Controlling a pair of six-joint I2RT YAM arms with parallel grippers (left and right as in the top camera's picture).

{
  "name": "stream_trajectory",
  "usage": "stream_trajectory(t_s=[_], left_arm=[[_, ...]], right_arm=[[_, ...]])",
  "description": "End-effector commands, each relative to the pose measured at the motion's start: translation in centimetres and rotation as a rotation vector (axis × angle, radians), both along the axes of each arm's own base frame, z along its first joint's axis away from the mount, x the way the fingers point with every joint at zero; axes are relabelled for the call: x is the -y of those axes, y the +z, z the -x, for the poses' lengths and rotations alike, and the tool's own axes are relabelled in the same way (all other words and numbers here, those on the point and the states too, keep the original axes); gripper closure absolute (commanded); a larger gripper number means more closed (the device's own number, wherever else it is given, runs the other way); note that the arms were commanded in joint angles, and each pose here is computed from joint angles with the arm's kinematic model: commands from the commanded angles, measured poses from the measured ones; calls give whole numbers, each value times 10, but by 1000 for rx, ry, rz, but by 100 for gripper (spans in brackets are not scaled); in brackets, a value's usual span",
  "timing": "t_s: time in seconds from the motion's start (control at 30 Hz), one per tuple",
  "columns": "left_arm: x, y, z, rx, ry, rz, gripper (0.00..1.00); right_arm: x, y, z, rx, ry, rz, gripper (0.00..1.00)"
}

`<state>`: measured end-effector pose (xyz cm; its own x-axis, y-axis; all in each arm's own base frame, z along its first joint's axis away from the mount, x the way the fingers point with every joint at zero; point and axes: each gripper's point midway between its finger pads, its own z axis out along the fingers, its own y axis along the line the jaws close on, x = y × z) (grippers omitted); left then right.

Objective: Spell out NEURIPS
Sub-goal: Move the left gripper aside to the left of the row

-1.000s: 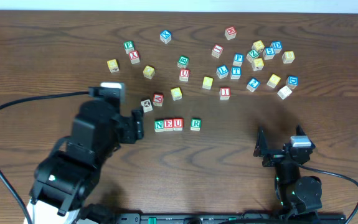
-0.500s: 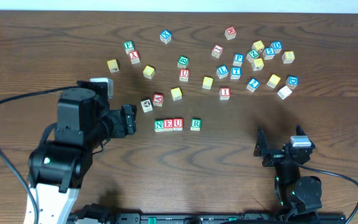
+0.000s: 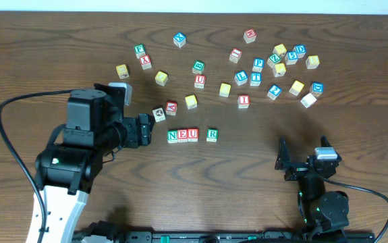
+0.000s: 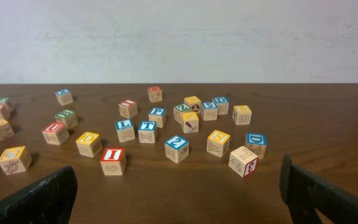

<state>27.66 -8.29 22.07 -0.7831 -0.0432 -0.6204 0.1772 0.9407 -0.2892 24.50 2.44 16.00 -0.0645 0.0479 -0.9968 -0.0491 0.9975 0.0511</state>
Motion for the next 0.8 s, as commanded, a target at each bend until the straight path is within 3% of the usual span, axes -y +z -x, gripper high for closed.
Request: stream_trajectory(t_s=[0.0,0.3,0.37,0.6,0.77], left_arm=[[-2,12,-1,39,-41,32,14],[-17,9,-1,14,10,57,13],[-17,9,-1,13,11,57,0],[-17,9,-1,11,11,57,1],[-17,8,-1,10,11,57,1]], right_arm=[[3,-1,0,-5,-13,-11,1],[3,-1,0,-2,-13,-12,1],[2,0,0,-1,-11,-13,1],[-31,24,5,74,188,-38,1],[-32,43,9,40,196,-13,1]])
